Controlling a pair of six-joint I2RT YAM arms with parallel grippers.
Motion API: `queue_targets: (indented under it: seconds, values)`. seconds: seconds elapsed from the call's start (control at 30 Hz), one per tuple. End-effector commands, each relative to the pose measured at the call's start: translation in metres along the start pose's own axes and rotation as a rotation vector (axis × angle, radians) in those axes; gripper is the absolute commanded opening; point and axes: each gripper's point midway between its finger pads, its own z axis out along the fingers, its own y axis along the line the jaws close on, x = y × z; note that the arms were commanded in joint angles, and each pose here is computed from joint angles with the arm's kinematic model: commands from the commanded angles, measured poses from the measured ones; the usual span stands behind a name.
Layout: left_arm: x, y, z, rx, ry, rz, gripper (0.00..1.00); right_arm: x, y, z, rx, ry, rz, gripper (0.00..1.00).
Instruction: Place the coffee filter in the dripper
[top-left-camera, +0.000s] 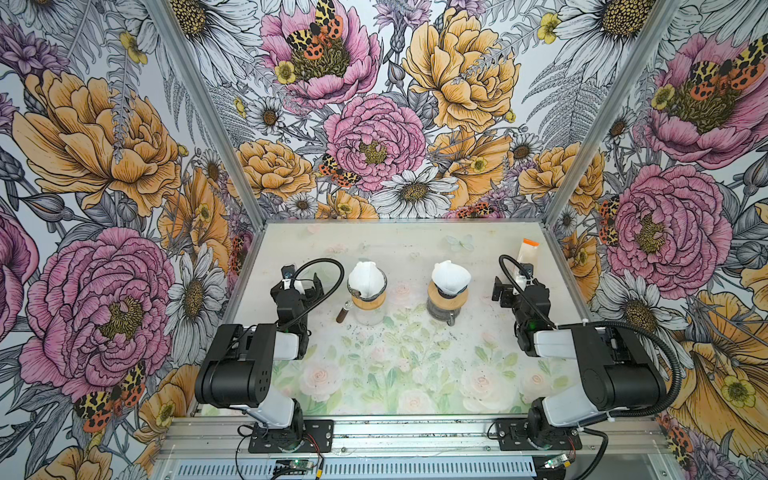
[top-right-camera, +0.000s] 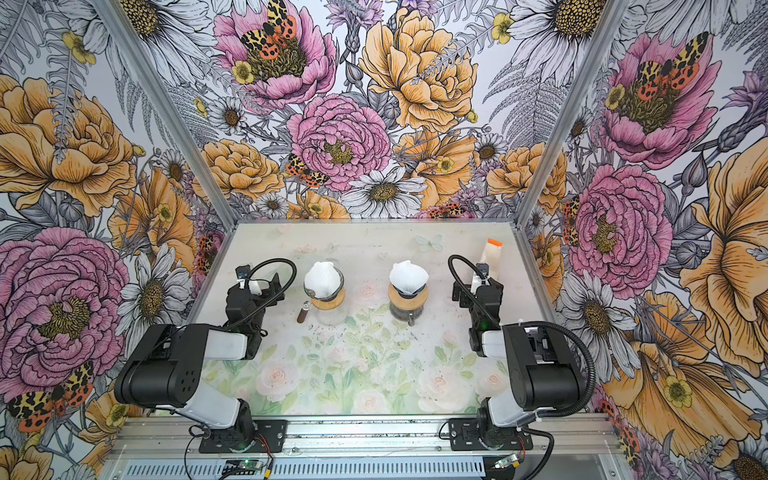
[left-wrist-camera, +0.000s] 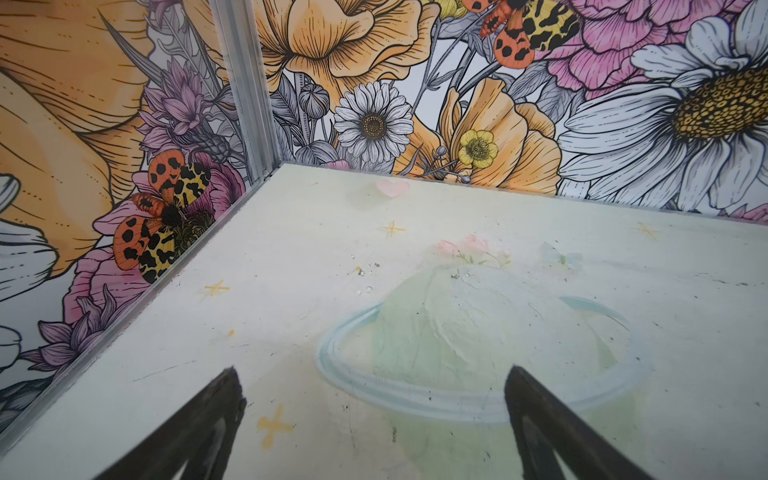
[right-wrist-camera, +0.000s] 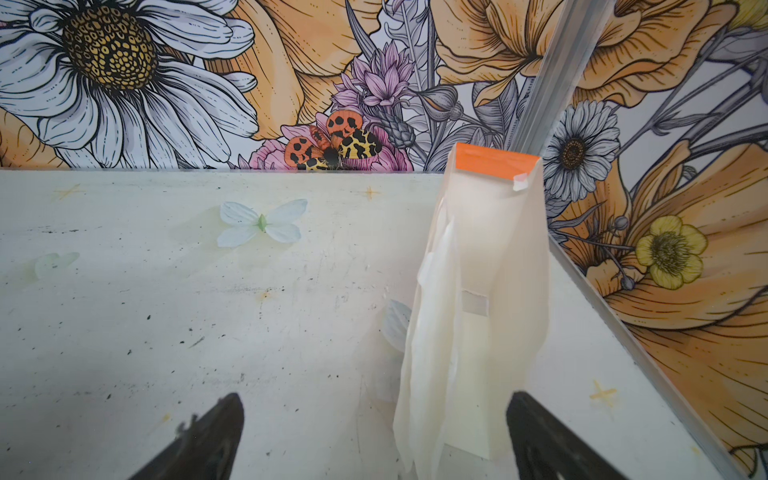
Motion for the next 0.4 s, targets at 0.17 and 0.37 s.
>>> queue_targets:
  seconds: [0.17, 0.37]
  values:
    - [-0.0084, -0.0004, 0.0026, -0.004, -0.018, 0.010, 0.99, -0.0066, -0.0033, 0.0042, 0.014, -0.018, 0.014, 0.99]
    - [-0.0084, -0.0005, 0.0022, 0.001, -0.020, 0.008, 0.99, -0.0066, -0.0032, 0.0041, 0.014, -0.018, 0.014, 0.99]
